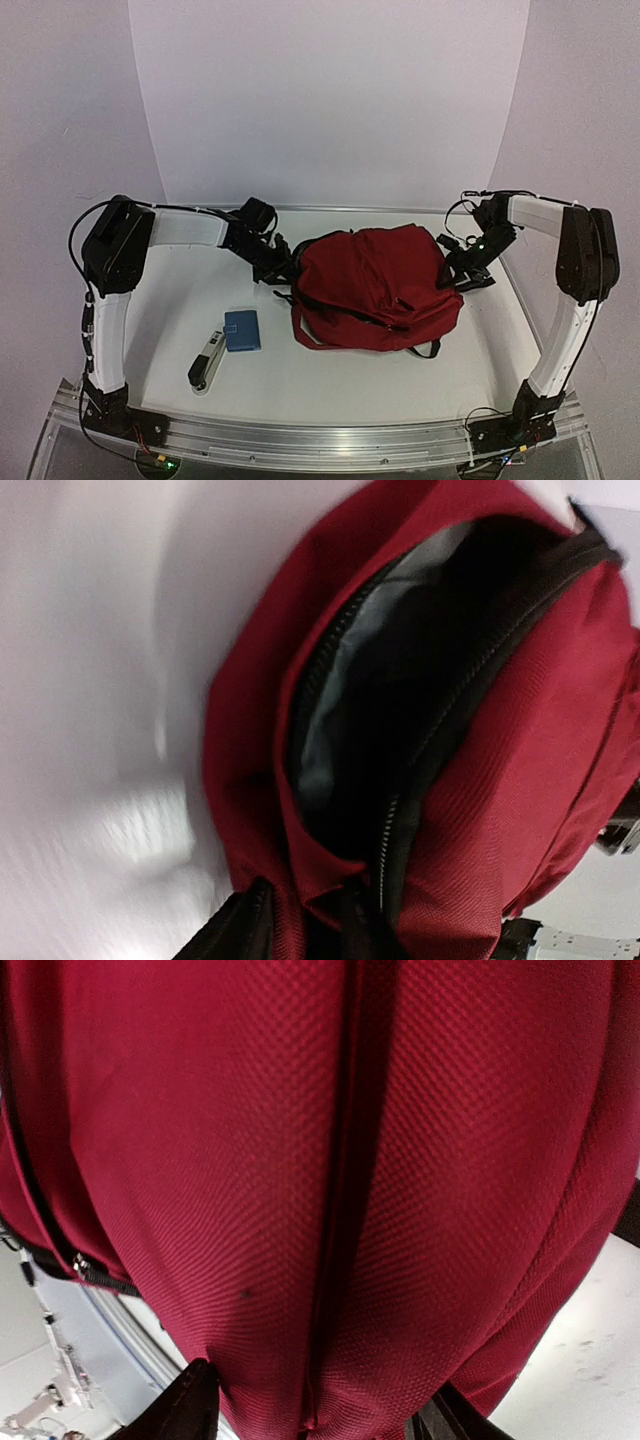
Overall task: Pack the student bag
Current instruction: Adjust the student bag at the center of the board.
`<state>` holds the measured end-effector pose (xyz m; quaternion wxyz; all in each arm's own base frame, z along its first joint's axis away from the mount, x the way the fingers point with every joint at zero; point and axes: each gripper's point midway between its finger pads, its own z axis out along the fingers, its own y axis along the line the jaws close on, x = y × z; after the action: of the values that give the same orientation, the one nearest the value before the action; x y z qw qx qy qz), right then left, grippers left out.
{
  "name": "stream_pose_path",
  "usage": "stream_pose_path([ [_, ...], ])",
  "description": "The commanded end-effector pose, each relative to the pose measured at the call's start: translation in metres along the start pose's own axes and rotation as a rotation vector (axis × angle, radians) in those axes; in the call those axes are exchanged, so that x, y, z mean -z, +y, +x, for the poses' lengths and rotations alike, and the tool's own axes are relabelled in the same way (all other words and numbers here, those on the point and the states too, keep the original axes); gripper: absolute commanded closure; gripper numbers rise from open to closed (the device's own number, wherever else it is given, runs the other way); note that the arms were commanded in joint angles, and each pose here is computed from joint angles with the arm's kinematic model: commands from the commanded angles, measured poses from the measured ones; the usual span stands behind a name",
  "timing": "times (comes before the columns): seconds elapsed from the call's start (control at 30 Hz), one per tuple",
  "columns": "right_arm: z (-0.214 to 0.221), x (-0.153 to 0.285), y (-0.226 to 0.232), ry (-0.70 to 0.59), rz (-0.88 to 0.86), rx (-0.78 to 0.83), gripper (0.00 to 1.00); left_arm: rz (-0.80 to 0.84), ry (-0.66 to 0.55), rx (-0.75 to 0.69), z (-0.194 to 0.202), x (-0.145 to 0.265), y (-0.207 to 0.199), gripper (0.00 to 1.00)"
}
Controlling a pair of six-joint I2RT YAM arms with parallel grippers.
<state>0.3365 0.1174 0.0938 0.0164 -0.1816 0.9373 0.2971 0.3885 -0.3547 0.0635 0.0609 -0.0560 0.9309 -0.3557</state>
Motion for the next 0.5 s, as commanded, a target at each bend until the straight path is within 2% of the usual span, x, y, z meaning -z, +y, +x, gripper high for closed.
stream_pose_path([
  [0.0,-0.016,-0.008,0.035,-0.033,-0.138,-0.019,0.44,0.024,-0.151,0.028,-0.080,0.043,0.011,0.78],
  [0.03,-0.021,-0.006,0.037,-0.047,-0.137,-0.020,0.45,0.009,-0.158,0.024,-0.085,0.050,0.014,0.76],
  [0.13,-0.030,0.007,0.039,-0.083,-0.102,0.006,0.44,-0.083,-0.213,-0.094,-0.092,0.086,0.005,0.54],
  [0.2,-0.031,0.016,0.043,-0.109,-0.081,0.018,0.39,-0.107,-0.259,-0.188,-0.086,0.119,-0.011,0.40],
  [0.27,-0.028,0.026,0.049,-0.136,-0.073,0.013,0.31,-0.070,-0.287,-0.312,-0.068,0.145,-0.038,0.33],
  [0.33,-0.018,0.027,0.052,-0.138,-0.076,-0.011,0.28,-0.026,-0.286,-0.489,-0.038,0.161,-0.071,0.30],
  [0.47,0.001,0.017,0.048,-0.102,-0.095,-0.070,0.23,0.078,-0.137,-0.807,0.045,0.152,-0.124,0.29],
])
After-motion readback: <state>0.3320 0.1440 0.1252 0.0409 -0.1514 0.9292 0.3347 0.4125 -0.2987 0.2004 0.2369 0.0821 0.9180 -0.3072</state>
